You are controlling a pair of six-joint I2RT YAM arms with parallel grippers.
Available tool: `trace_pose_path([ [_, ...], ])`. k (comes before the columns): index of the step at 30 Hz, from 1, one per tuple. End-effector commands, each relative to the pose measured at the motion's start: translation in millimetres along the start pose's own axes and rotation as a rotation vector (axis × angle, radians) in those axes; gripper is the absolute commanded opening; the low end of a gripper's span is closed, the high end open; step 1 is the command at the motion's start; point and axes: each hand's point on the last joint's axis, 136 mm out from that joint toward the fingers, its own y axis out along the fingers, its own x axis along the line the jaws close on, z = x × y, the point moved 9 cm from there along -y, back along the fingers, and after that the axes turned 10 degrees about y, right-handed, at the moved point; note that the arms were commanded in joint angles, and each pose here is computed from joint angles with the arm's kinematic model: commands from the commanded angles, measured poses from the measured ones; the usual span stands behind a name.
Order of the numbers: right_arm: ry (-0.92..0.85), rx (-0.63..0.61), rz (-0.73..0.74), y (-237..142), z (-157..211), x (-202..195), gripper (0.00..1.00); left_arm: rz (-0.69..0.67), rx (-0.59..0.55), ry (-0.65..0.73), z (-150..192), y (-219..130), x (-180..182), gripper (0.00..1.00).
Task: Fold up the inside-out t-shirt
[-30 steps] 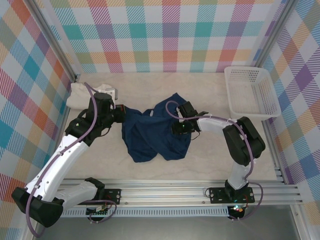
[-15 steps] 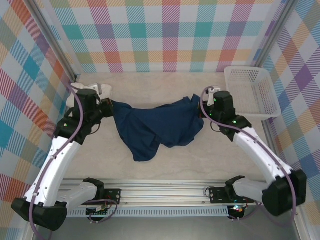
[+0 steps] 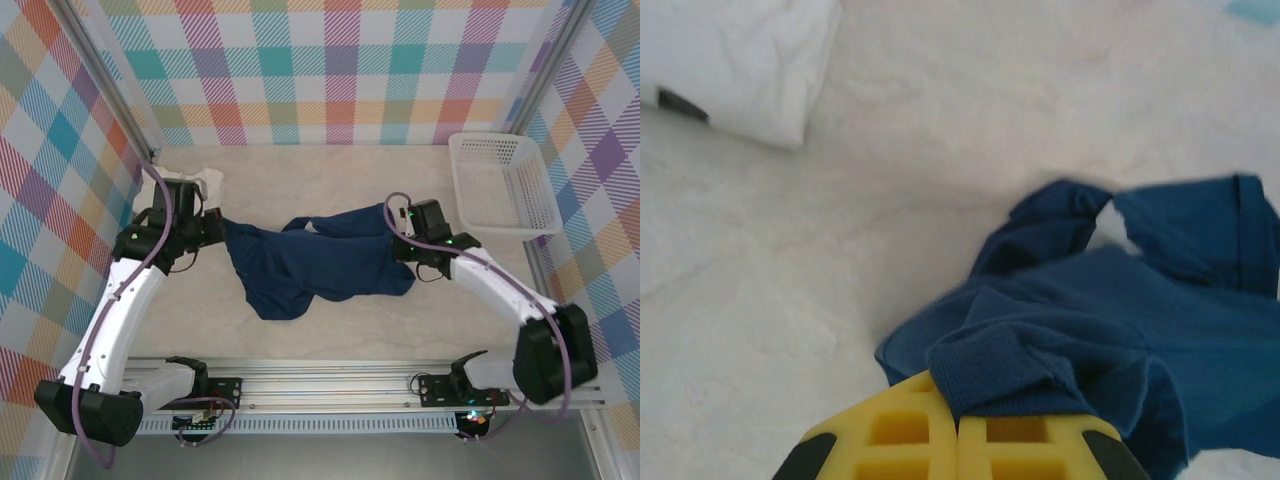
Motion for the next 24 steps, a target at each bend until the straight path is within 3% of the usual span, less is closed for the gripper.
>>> trace_pose_path([
  [1,0.024,0.04,0.095,1.3,11.9,-11.5,0.22,0.068,0.046,0.004,10.1,7.4,-1.1,0.0],
  [4,-0.05,0.023,0.094,-6.6,20.1,3.5,0.36,0.12,0.043,-0.001,11.8,12.6,-4.9,0.0],
  [9,-0.157,0.072,0.072,2.5,32.1,37.0,0.45,0.123,0.043,0.012,13.5,16.7,-4.7,0.0],
  [17,-0.31,0.137,0.152,46.5,42.9,73.0,0.48,0.136,0.038,0.022,12.5,18.0,-5.8,0.0],
  [24,-0.413,0.116,0.398,80.1,32.1,62.7,0.47,0.141,0.037,0.027,13.7,17.2,-6.0,0.0],
])
